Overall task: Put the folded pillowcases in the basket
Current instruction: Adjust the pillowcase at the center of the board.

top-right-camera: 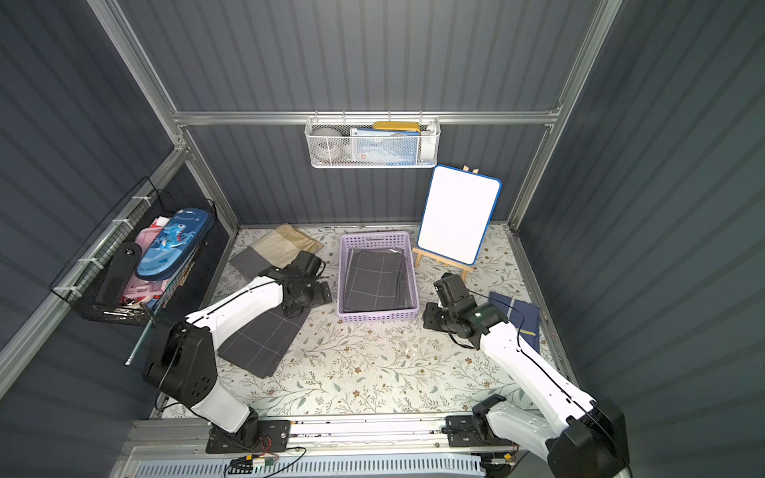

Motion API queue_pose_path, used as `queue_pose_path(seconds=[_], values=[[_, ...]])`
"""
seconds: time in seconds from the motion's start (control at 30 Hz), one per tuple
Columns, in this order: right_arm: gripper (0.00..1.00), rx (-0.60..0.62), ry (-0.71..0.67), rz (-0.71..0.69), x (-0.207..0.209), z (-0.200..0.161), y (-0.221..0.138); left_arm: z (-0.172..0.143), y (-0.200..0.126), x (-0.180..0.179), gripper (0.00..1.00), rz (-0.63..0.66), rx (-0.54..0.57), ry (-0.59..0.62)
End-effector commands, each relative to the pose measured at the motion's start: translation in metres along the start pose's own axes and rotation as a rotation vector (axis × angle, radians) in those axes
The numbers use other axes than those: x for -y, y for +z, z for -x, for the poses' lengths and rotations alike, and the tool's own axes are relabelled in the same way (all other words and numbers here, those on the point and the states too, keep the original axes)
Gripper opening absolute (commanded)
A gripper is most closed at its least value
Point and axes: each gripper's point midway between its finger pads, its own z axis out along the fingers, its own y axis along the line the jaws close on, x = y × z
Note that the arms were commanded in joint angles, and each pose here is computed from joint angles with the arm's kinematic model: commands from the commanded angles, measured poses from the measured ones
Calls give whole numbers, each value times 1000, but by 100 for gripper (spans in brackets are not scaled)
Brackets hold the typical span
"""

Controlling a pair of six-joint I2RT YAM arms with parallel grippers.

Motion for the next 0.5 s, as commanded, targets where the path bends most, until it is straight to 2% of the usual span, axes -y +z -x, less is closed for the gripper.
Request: queue_pose_path(seconds=[0.0, 0.3, 0.47], values=[[47, -19, 3, 17, -4, -10, -4, -17, -3, -6, 99, -44, -34, -94], [45, -53, -58, 57, -32, -39, -4, -26, 25, -45, 100, 4, -91, -143], [45, -56, -63, 49, -31, -43, -5, -37, 36, -45, 99, -36, -138, -139]])
